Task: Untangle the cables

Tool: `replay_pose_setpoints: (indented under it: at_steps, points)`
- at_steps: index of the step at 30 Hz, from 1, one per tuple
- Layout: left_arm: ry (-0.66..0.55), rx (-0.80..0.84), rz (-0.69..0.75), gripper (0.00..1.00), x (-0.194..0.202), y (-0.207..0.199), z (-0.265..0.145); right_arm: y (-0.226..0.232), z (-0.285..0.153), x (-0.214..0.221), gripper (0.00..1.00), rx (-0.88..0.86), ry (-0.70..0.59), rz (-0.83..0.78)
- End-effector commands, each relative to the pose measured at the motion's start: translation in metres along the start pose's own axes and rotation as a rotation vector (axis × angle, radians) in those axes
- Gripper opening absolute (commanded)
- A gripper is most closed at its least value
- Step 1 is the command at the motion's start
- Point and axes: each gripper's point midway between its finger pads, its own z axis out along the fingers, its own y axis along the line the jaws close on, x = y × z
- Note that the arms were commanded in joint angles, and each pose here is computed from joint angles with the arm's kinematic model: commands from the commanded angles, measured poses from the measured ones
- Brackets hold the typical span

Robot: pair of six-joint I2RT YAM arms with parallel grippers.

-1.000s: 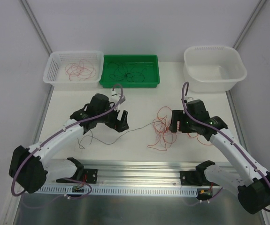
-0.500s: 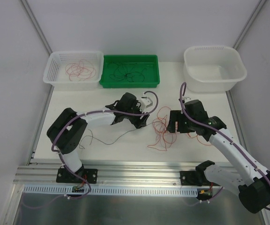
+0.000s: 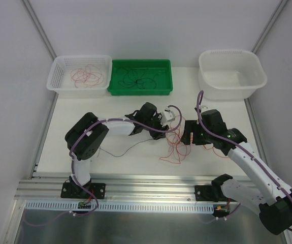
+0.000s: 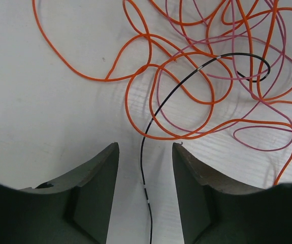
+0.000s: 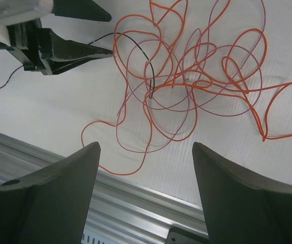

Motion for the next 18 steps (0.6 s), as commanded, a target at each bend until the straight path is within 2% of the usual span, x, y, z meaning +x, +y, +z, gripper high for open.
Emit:
replay_pose_setpoints:
  at_steps: [1, 9, 10, 14, 16, 18]
  points:
    - [-0.023, 0.077, 0.060, 0.45, -0.012, -0.018, 0.010, 0.006, 0.000, -0.004, 0.77, -0.029, -0.021, 0.002]
    - [0.025, 0.090, 0.043, 0.33, 0.007, -0.029, 0.021, 0.006, -0.001, -0.004, 0.77, -0.031, -0.034, 0.007]
    - [0.026, 0.091, 0.040, 0.24, 0.007, -0.030, 0.021, 0.006, -0.001, -0.003, 0.77, -0.032, -0.032, 0.009]
    - [0.025, 0.094, 0.033, 0.04, 0.008, -0.033, 0.016, 0.006, 0.000, -0.001, 0.77, -0.038, -0.028, 0.017]
    - [0.032, 0.089, 0.024, 0.00, 0.013, -0.035, 0.012, 0.008, 0.001, -0.001, 0.77, -0.045, -0.030, 0.019]
    - [0.029, 0.075, 0.020, 0.00, 0.013, -0.036, 0.004, 0.011, 0.002, -0.002, 0.77, -0.061, -0.033, 0.025]
